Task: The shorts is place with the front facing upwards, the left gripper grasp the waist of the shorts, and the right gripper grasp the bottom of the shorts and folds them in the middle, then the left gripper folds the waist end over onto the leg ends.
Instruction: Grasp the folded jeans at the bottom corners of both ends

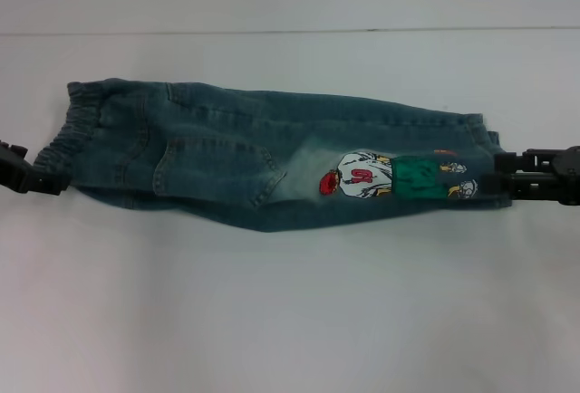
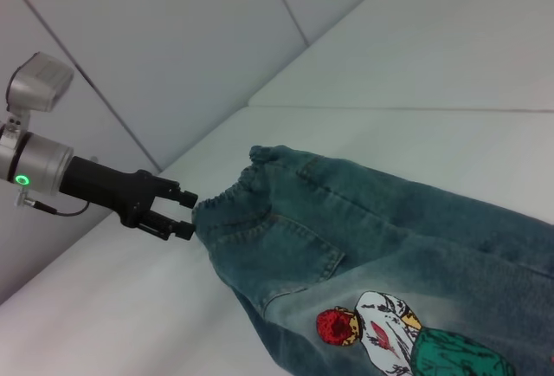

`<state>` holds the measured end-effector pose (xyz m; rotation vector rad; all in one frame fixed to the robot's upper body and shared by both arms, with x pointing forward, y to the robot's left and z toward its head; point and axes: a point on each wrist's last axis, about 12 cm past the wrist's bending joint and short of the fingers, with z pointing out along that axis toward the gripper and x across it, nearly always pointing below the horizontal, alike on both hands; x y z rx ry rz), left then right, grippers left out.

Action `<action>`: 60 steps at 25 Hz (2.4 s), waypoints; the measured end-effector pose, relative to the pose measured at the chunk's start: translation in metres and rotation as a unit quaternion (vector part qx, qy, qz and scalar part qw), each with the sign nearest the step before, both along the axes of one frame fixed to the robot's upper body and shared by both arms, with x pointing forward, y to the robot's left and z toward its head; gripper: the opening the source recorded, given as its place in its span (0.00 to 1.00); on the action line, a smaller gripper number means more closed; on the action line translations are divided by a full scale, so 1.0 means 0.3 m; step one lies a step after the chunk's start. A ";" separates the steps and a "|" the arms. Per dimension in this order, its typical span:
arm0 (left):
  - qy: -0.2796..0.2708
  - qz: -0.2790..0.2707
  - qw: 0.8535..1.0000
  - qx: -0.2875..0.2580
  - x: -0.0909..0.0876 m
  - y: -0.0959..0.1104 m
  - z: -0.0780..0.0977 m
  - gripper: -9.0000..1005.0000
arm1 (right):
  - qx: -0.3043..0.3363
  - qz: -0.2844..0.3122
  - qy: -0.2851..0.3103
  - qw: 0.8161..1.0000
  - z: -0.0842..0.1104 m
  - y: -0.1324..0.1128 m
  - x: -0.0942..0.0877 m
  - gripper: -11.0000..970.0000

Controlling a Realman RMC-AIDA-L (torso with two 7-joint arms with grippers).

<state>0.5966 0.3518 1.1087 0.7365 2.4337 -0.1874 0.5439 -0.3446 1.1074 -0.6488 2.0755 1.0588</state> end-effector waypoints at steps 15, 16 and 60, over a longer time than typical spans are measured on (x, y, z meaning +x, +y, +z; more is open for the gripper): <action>0.004 -0.019 1.000 -0.009 0.019 -0.060 -0.019 0.82 | -0.001 -0.010 -0.002 1.000 -0.015 0.007 0.001 0.77; -0.003 -0.015 1.000 -0.008 0.021 -0.061 -0.015 0.81 | -0.001 -0.011 -0.002 1.000 -0.017 0.007 0.001 0.77; -0.006 -0.057 0.998 -0.015 0.001 -0.125 0.012 0.26 | -0.012 -0.035 -0.018 0.999 -0.038 0.041 0.034 0.76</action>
